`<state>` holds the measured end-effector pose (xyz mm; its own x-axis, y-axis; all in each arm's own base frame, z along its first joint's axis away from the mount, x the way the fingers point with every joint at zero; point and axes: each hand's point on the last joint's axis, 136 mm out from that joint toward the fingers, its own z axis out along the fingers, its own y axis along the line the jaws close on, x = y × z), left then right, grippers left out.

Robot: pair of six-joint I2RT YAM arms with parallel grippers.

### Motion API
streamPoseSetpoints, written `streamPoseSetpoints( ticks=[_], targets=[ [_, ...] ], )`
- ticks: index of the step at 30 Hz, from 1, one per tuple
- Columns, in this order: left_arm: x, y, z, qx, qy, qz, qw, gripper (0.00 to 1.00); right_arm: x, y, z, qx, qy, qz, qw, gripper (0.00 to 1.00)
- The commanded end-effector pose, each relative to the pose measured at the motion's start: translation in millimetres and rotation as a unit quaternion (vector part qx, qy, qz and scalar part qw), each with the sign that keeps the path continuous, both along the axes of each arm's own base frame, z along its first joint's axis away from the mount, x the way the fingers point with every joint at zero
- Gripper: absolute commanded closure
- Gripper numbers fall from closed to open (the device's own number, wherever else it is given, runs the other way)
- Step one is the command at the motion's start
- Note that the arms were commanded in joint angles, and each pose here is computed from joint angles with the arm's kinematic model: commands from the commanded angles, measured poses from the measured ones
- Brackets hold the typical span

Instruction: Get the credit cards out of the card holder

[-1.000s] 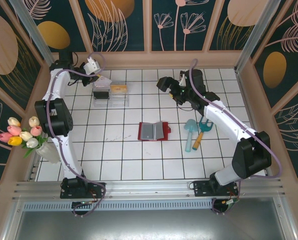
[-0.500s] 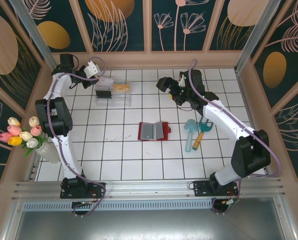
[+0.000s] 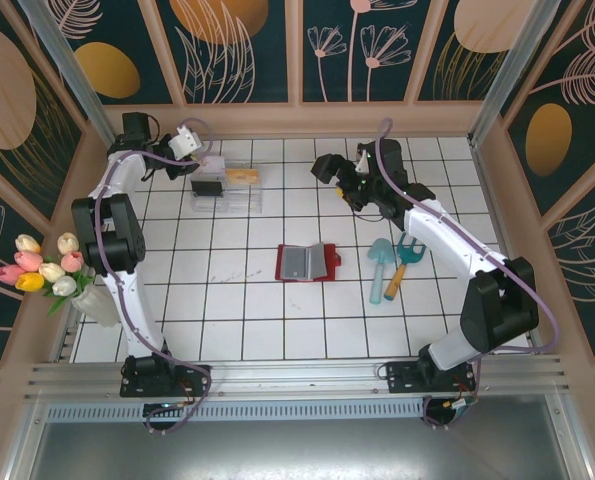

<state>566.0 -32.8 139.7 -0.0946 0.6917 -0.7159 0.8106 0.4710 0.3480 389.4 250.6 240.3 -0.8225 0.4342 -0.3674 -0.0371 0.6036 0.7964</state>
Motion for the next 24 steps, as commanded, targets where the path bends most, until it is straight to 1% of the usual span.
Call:
streamPoseSetpoints(
  ticks=[1, 6, 9, 11, 12, 14, 16, 17, 18, 19, 20, 21, 24],
  targets=[
    [-3.1, -4.0, 37.5, 0.002, -0.04, -0.003, 0.999, 0.57, 1.6, 7.7, 10.0, 0.015, -0.013, 0.01, 1.0, 0.01],
    [-8.1, -11.5, 76.3, -0.045, -0.059, 0.009, 0.997, 0.49, -1.4, 6.6, -1.1, -0.006, -0.008, 0.011, 1.0, 0.01],
    [-12.5, -14.9, 106.3, -0.1, -0.07, 0.04, 0.992, 0.43, -5.9, 7.7, -14.0, -0.041, -0.005, 0.01, 0.999, 0.01],
    [-22.7, -18.7, 121.0, -0.13, -0.071, 0.053, 0.988, 0.4, -9.4, 9.8, -24.6, -0.067, 0.002, 0.008, 0.998, 0.02],
    [-27.9, -18.8, 129.8, -0.15, -0.071, 0.068, 0.984, 0.38, -12.4, 12.6, -30.7, -0.081, 0.007, 0.009, 0.997, 0.02],
    [-38.7, -19.0, 143.4, -0.185, -0.067, 0.096, 0.976, 0.36, -16.3, 17.2, -44.0, -0.102, 0.021, 0.014, 0.994, 0.08],
    [-52.3, -20.9, 154.9, -0.216, -0.059, 0.11, 0.968, 0.34, -29.2, 33.0, -56.3, -0.124, 0.035, 0.034, 0.991, 0.13],
    [-56.5, -21.0, 155.6, -0.236, -0.047, 0.124, 0.963, 0.3, -34.6, 39.6, -63.2, -0.137, 0.039, 0.042, 0.989, 0.14],
    [-66.9, -21.7, 170.0, -0.255, -0.049, 0.133, 0.957, 0.25, -40.5, 45.2, -70.5, -0.149, 0.046, 0.046, 0.987, 0.16],
    [-72.2, -22.2, 171.6, -0.267, -0.042, 0.141, 0.952, 0.18, -45.7, 49.3, -77.8, -0.158, 0.055, 0.051, 0.985, 0.16],
    [-78.2, -21.3, 172.2, -0.281, -0.034, 0.155, 0.947, 0.05, -51.9, 53.1, -87.2, -0.17, 0.065, 0.055, 0.982, 0.18],
    [-82.7, -19.0, 172.4, -0.292, -0.027, 0.172, 0.94, 0.02, -58.0, 55.4, -96.6, -0.184, 0.075, 0.053, 0.979, 0.18],
    [-97.4, -14.0, 166.4, -0.312, -0.005, 0.213, 0.926, 0.01, -75.1, 61.2, -122.0, -0.223, 0.096, 0.056, 0.968, 0.21]
  ],
)
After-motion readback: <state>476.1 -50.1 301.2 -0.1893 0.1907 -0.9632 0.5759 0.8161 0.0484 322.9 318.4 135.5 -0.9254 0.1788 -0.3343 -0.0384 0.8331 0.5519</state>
